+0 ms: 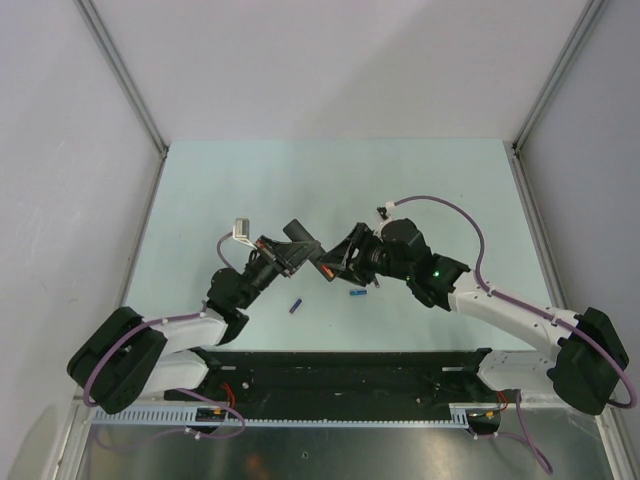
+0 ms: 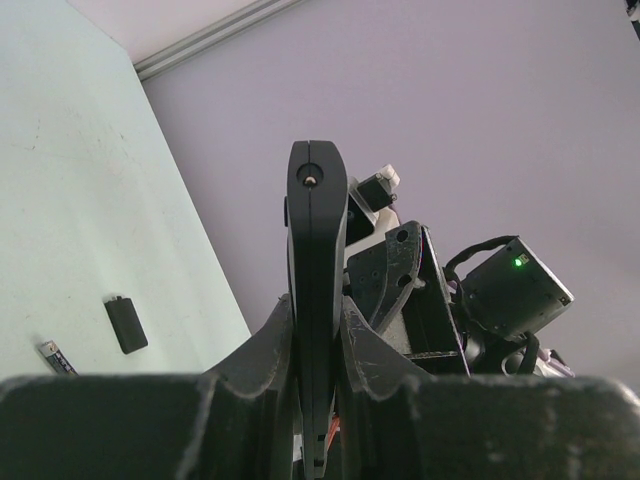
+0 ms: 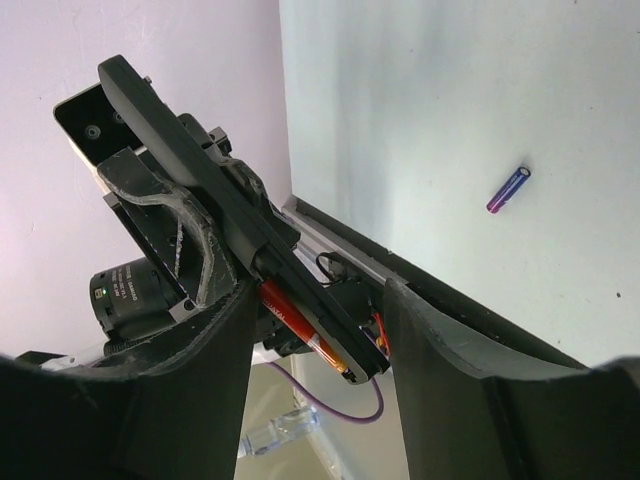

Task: Load the batteries into the remote control
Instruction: Load the battery into the remote control.

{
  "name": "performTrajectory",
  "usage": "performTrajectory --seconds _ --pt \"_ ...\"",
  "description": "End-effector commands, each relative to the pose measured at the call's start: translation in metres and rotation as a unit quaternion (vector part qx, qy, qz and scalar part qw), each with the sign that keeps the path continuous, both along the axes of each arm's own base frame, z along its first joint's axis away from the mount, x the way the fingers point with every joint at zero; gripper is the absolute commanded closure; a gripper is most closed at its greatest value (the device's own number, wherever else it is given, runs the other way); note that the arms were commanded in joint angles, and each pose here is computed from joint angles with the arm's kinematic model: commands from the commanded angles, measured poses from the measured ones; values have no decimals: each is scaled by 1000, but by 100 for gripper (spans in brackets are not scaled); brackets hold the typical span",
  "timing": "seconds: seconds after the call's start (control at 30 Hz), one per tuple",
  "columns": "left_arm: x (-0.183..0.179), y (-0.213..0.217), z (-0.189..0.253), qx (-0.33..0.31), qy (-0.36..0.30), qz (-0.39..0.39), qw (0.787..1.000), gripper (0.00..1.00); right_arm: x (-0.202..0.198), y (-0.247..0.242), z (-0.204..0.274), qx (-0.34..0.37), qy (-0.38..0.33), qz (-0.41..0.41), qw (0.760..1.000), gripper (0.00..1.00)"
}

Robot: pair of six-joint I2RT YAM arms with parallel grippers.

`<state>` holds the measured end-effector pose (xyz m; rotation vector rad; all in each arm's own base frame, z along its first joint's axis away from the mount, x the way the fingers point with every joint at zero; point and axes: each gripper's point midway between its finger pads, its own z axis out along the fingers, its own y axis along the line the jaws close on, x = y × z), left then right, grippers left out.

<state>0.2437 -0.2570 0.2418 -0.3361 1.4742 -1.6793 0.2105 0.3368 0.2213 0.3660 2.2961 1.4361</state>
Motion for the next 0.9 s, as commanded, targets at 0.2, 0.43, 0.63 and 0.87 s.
performTrajectory --seconds 0.2,0.43,0.63,0.87 --pt "-10 14 60 -68 -94 18 993 100 -3 -1 -6 -18 2 5 1000 47" --pt "-10 14 63 -71 -95 18 993 100 -6 -2 -7 -24 1 10 1000 49" --pt "-9 14 65 -74 -95 19 993 100 -10 1 -9 -27 0 17 999 53" --pt "-8 14 64 -74 -94 18 993 100 -13 2 -11 -33 -2 23 999 59"
